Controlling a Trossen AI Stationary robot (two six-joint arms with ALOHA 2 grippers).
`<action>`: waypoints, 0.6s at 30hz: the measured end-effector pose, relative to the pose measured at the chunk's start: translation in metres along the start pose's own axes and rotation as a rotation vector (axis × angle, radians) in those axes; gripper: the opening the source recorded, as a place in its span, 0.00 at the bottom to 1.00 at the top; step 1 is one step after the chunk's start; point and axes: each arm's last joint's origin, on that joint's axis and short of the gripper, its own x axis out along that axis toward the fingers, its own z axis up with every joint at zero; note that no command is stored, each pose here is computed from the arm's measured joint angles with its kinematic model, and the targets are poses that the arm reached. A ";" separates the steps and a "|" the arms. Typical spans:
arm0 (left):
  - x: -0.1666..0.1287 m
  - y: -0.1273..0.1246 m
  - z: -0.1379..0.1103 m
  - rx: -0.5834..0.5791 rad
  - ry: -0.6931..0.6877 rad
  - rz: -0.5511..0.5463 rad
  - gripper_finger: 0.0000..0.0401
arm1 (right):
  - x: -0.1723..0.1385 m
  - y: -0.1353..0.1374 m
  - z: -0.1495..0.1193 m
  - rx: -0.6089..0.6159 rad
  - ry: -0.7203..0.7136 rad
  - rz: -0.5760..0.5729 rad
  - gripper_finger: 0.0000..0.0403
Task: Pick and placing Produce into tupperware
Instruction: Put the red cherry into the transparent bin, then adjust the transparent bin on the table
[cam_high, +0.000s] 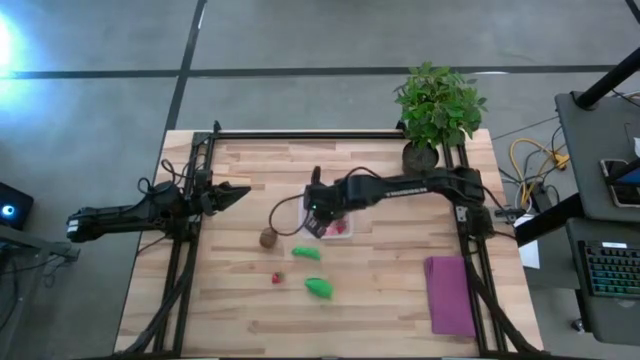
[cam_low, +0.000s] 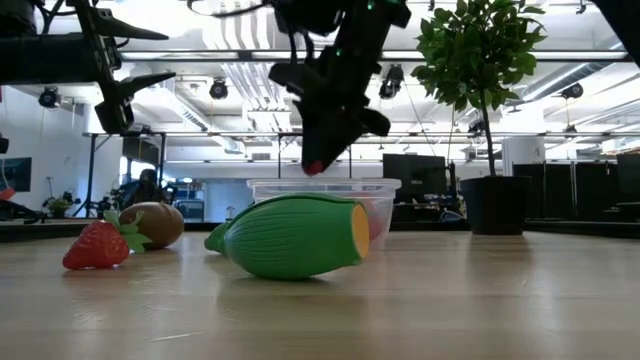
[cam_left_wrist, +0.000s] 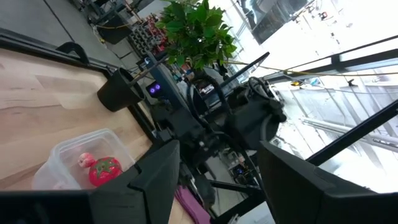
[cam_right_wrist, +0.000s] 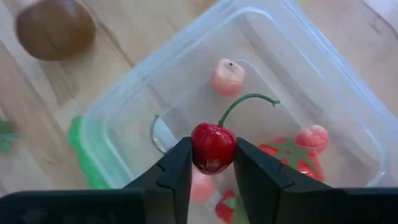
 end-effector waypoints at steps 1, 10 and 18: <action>0.000 0.000 0.000 0.000 0.000 0.001 0.50 | 0.001 -0.003 0.001 -0.008 0.006 -0.001 0.27; 0.000 0.000 0.000 0.000 0.000 0.000 0.50 | 0.001 0.002 -0.001 -0.048 0.005 0.015 0.55; 0.000 0.000 0.000 0.000 0.000 0.000 0.50 | -0.017 0.060 -0.033 -0.375 -0.084 0.137 0.64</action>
